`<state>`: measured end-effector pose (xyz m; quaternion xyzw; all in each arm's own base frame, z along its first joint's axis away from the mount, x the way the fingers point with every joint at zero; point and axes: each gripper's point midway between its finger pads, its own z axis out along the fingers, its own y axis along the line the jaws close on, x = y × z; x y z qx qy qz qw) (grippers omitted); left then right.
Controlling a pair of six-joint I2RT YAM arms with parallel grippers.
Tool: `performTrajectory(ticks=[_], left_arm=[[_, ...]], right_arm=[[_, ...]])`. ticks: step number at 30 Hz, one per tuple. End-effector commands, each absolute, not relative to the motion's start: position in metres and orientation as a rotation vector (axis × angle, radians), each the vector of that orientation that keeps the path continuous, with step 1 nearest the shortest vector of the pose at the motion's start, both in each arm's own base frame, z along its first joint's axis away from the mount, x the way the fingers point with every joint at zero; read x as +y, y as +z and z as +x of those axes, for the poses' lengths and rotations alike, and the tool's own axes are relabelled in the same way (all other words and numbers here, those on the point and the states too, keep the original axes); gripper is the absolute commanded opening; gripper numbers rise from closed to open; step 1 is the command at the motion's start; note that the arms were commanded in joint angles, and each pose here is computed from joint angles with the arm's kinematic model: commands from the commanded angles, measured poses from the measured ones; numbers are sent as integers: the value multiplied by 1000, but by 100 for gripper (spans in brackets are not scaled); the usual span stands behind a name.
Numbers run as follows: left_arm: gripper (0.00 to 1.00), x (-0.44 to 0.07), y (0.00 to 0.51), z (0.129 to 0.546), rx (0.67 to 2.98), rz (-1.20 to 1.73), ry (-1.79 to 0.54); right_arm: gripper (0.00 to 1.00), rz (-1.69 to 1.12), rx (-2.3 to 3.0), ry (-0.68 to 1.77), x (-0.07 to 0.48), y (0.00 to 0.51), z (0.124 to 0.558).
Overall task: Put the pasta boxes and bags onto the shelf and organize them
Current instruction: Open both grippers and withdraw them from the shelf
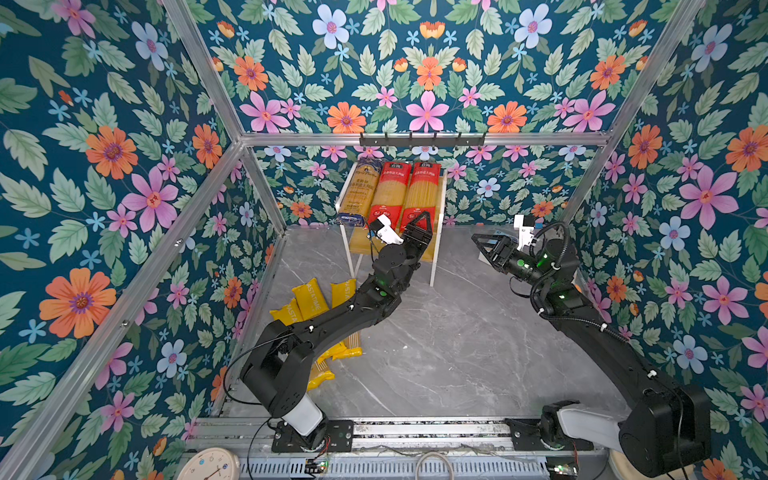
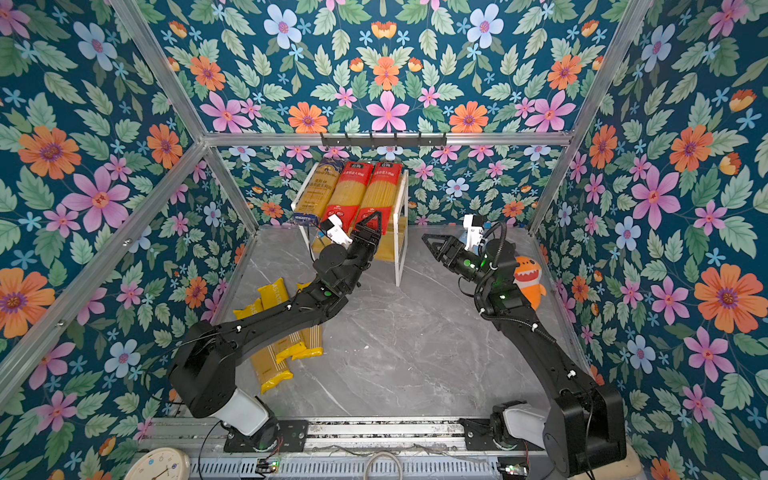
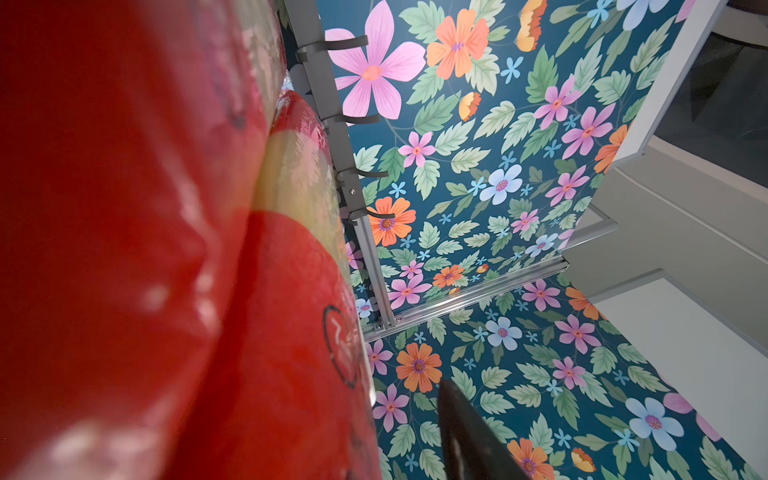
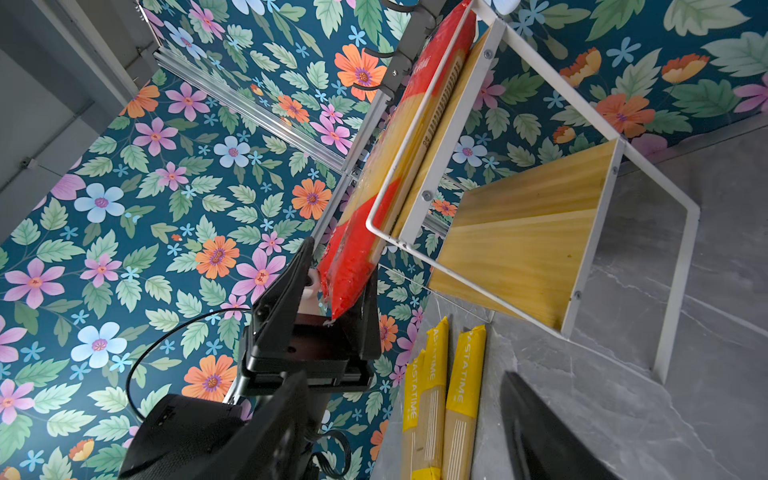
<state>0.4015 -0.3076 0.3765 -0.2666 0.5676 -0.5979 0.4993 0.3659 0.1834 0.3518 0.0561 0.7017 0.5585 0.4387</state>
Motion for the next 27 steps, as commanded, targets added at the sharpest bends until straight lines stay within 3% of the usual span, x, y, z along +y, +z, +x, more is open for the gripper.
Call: performTrajectory(ticks=[1, 3, 6, 14, 19, 27], left_arm=[[66, -307, 380, 394, 1389, -605, -1437], [78, -304, 371, 388, 1454, -593, -1385], [84, -299, 359, 377, 1569, -541, -1271], [85, -274, 332, 337, 1680, -449, -1118], [84, -254, 289, 318, 1797, -428, -968], [84, -200, 213, 301, 1959, -346, -566]], right_arm=[[73, 133, 1727, 1382, 183, 354, 366], [73, 146, 1749, 1384, 183, 344, 366], [72, 167, 1787, 1399, 188, 328, 365], [71, 184, 1889, 1397, 223, 284, 354], [69, 176, 1985, 1338, 254, 252, 340], [62, 227, 2193, 1131, 299, 177, 318]])
